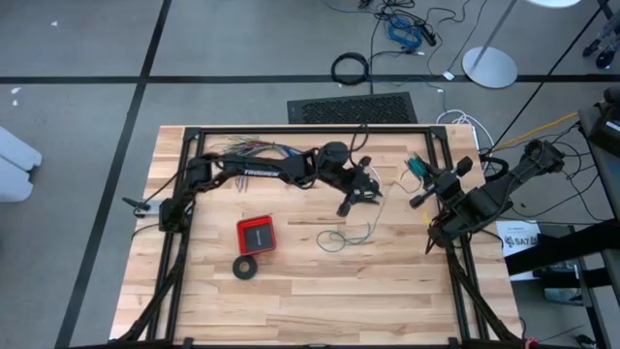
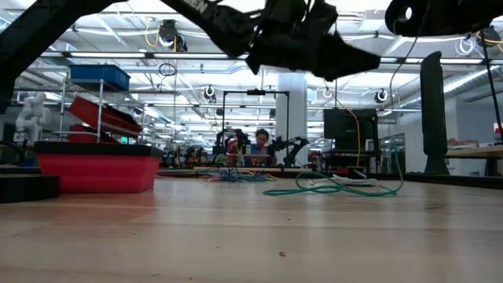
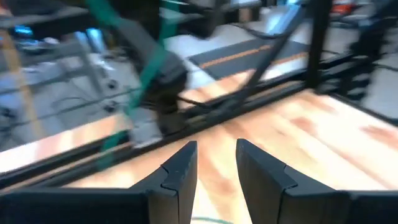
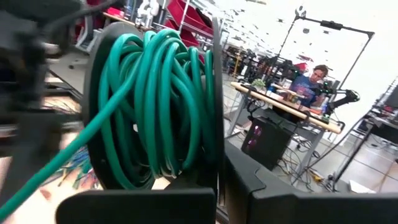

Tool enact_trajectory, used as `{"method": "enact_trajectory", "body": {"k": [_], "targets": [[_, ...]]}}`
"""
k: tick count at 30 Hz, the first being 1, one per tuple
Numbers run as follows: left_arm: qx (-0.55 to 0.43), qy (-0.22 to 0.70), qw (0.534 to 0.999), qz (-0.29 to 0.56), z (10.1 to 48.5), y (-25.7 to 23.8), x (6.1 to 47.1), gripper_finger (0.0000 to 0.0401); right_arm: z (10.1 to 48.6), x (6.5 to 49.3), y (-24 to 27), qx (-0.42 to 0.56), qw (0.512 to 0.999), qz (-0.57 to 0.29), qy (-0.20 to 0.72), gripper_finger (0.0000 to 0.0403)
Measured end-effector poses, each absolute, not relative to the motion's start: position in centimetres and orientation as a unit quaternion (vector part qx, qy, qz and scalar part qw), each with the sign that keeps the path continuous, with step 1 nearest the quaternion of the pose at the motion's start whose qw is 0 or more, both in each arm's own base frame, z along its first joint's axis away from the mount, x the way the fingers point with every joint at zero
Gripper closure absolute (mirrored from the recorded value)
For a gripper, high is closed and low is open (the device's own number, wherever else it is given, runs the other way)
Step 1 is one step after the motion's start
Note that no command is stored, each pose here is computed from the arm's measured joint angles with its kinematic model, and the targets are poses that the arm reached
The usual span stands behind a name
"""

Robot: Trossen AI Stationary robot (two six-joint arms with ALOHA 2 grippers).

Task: Coil cords
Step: Coil the green wire onto the spool

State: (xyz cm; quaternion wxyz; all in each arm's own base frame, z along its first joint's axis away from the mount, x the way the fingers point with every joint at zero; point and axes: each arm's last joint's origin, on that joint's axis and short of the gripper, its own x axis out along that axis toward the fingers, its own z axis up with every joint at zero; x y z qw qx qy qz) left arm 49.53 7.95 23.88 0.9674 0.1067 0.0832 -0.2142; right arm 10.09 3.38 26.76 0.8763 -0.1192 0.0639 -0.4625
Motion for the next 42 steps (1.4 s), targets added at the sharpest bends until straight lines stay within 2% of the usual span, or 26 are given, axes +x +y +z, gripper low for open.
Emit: {"method": "enact_trajectory", "body": {"k": [3, 8, 13, 17, 27, 42], "targets": [[0.115, 0.068, 0.975, -0.178, 24.2, 9.5, 49.2, 0.0283, 26.7, 10.0, 3.5, -0.117, 0.880, -0.455, 0.065, 0.0403], [0.144, 0.018, 0.979, -0.146, 27.3, 11.5, 48.0, 0.0283, 26.7, 10.1, 3.9, -0.103, 0.889, -0.441, 0.070, 0.0403], [0.226, -0.018, 0.960, -0.168, 29.7, 10.9, 47.1, 0.0283, 26.6, 10.1, 4.1, -0.095, 0.895, -0.430, 0.077, 0.0403], [0.272, -0.031, 0.944, -0.182, 29.9, 9.6, 47.3, 0.0283, 26.6, 10.1, 4.4, -0.088, 0.899, -0.422, 0.074, 0.0403], [0.239, -0.068, 0.951, -0.184, 30.4, 8.6, 47.7, 0.0283, 26.7, 11.0, 5.7, -0.081, 0.910, -0.398, 0.080, 0.0403], [0.232, -0.061, 0.957, -0.165, 30.3, 7.3, 48.0, 0.0273, 27.5, 12.9, 7.3, -0.092, 0.919, -0.371, 0.093, 0.0403]]}}
